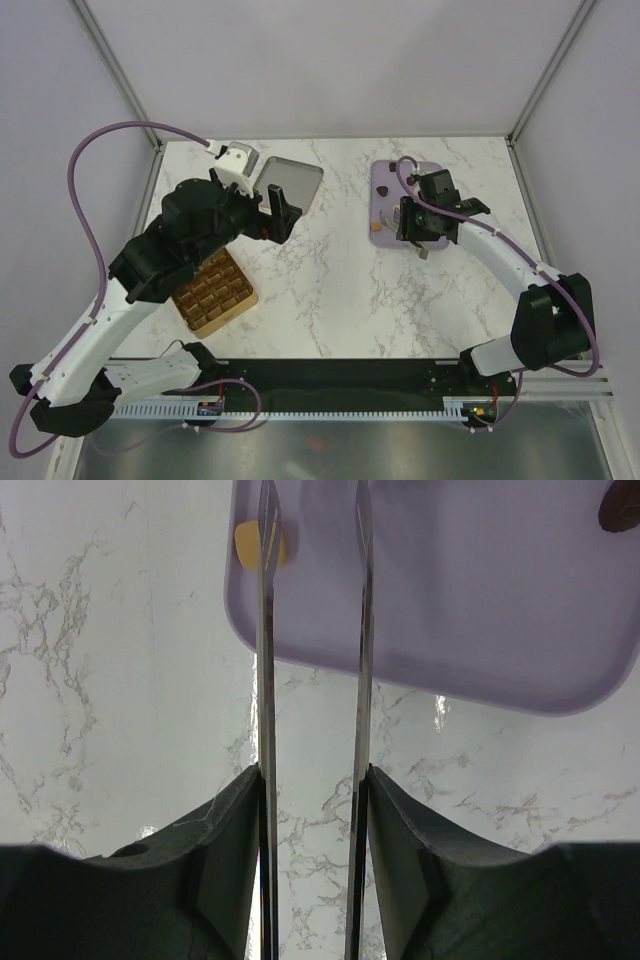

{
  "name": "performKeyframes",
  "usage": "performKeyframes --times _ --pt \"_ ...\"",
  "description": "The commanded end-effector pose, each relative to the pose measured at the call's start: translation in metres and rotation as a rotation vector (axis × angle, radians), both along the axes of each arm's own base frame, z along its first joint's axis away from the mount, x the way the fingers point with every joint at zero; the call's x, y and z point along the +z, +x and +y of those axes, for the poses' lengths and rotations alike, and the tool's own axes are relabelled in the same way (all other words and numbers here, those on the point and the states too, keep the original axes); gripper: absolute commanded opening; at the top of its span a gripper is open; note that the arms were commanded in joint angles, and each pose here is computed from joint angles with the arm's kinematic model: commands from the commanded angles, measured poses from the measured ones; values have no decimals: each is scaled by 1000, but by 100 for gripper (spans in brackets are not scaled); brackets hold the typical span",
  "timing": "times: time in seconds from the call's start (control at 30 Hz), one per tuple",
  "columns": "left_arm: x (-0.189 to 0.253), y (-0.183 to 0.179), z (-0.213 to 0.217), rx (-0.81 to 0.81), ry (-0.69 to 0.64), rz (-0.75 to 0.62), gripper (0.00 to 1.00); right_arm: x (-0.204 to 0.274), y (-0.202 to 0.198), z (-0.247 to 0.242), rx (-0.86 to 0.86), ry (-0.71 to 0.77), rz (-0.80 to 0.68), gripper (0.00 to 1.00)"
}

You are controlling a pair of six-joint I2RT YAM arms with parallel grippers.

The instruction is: Pack the chocolate

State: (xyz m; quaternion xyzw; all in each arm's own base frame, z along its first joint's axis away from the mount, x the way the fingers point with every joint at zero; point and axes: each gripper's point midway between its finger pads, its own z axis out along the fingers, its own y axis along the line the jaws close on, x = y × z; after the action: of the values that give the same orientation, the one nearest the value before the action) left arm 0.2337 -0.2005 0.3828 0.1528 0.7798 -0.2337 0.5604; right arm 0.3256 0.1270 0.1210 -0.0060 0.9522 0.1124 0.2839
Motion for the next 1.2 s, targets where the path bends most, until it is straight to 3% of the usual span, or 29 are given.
performKeyframes --times 0.0,0.5,0.83,1.17 --pt "6 1 5 6 12 -33 99 3 13 11 34 20 -44 52" --pt "6 -5 11 10 4 -41 100 4 2 23 61 38 -39 52" --pt "7 -9 11 3 -14 -35 100 -14 -31 20 121 -6 22 52" --pt "10 -13 12 -4 -36 -36 100 -11 -37 11 128 -71 7 51"
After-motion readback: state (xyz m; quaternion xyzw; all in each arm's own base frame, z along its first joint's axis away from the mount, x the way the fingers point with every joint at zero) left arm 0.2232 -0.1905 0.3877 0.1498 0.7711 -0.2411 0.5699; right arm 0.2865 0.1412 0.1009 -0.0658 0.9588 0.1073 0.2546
